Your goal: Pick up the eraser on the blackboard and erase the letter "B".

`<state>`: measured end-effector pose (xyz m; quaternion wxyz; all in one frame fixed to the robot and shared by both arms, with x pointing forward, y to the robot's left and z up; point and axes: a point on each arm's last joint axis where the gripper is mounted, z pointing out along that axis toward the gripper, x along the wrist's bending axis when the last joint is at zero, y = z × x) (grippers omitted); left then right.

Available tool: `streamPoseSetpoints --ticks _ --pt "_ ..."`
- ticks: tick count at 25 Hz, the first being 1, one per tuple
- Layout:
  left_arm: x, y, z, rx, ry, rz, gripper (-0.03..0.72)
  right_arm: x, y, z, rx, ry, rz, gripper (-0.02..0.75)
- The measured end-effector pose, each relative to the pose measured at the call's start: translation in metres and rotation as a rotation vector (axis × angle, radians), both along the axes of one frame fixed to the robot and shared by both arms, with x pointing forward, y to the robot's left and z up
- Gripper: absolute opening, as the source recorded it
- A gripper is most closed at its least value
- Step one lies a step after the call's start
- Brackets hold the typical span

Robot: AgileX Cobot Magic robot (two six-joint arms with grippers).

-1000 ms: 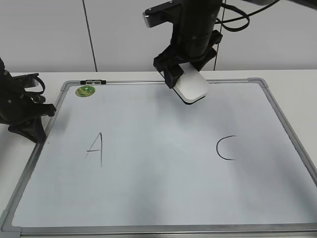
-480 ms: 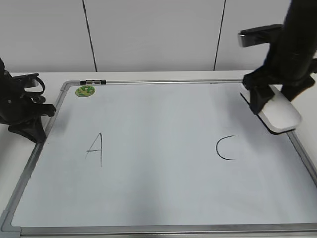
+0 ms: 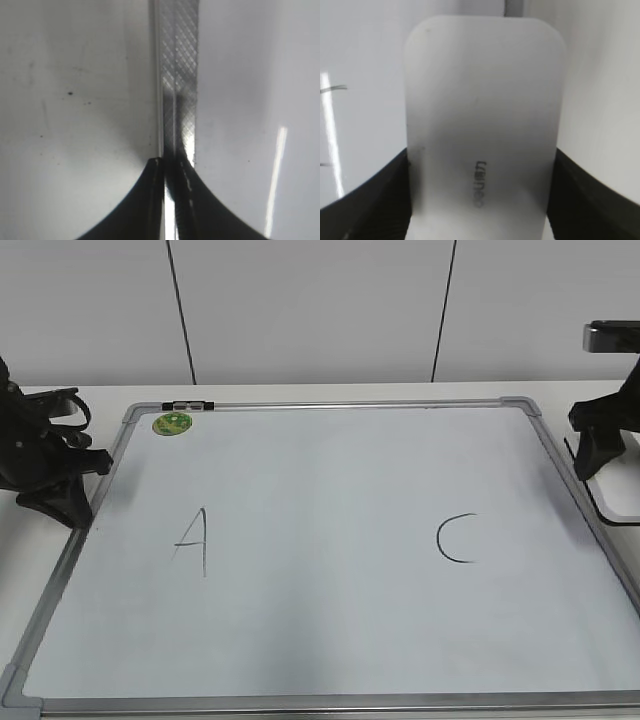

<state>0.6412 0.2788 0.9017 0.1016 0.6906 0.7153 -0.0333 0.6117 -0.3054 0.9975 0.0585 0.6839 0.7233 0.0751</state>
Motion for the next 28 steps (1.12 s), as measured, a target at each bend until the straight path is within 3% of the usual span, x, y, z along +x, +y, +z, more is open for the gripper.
streamPoseSetpoints --ticks 10,21,28 --pt "0.0 0.0 0.0 -0.002 0.0 0.001 0.027 0.026 -0.006 -0.043 0.023 0.051 -0.024 0.53" --pt "0.0 0.0 0.0 -0.002 0.0 0.001 0.027 0.042 -0.005 -0.057 0.043 0.046 -0.012 0.531" --pt "0.0 0.0 0.0 -0.002 0.0 0.001 0.028 0.046 -0.004 -0.06 0.054 0.058 0.0 0.61"
